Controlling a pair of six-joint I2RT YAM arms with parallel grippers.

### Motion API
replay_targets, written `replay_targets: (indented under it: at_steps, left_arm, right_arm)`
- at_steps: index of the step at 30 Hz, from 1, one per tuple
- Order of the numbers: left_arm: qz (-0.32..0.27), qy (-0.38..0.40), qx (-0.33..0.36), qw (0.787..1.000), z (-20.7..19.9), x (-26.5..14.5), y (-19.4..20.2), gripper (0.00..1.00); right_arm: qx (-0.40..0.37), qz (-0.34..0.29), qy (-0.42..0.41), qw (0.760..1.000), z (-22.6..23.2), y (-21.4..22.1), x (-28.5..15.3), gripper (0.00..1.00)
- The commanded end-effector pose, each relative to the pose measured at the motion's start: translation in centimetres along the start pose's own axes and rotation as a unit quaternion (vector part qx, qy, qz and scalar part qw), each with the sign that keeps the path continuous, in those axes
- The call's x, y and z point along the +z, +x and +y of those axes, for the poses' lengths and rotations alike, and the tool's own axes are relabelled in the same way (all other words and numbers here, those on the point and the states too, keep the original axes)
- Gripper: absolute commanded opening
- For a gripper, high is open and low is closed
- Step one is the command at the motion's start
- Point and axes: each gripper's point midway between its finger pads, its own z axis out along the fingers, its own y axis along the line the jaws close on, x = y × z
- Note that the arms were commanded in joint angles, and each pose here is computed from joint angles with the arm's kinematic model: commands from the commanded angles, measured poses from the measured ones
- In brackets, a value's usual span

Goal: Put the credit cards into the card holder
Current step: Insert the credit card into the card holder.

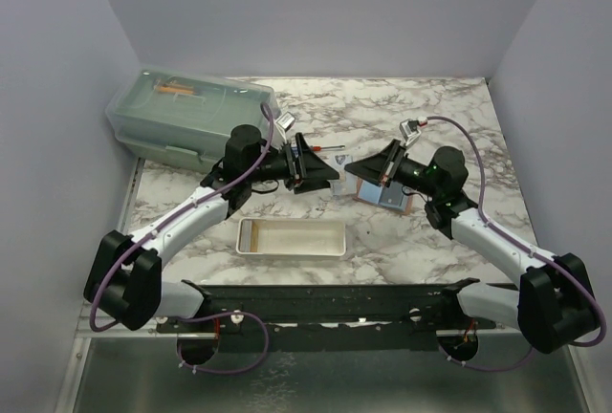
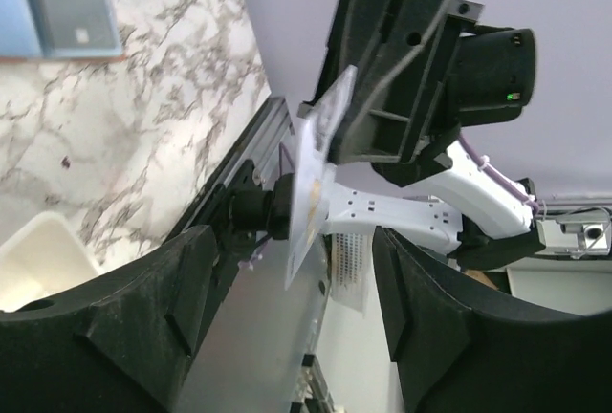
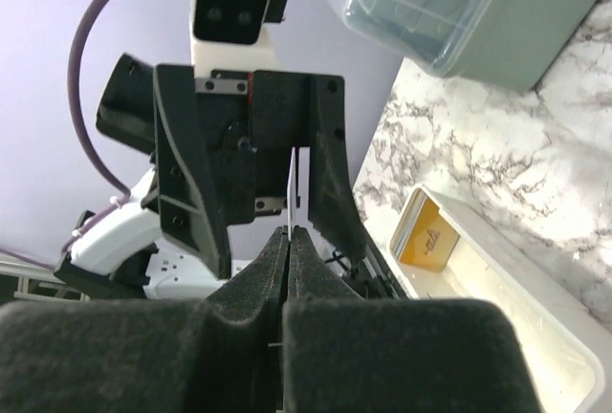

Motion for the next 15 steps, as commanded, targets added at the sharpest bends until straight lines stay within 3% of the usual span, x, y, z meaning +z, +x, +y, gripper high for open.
replay_targets:
  at_steps: [1,10,15]
  left_arm:
    - [-0.077,0.041,0.054,0.995,-3.5,0.1,-1.9,0.70]
    - [-0.109,0.032,0.055,0.992,-3.4,1.0,-3.5,0.38]
    - [-0.117,0.036,0.057,0.991,-3.8,1.2,-4.1,0.33]
  right_arm:
    - [-0.011,-0.052,-0.035,0.998,2.1,-2.2,0.4,0.00]
    - [0.004,-0.087,-0.042,0.995,2.0,-2.4,-0.3,0.00]
    - [0.012,-0.131,-0.031,0.991,1.8,-3.1,-1.3,0.00]
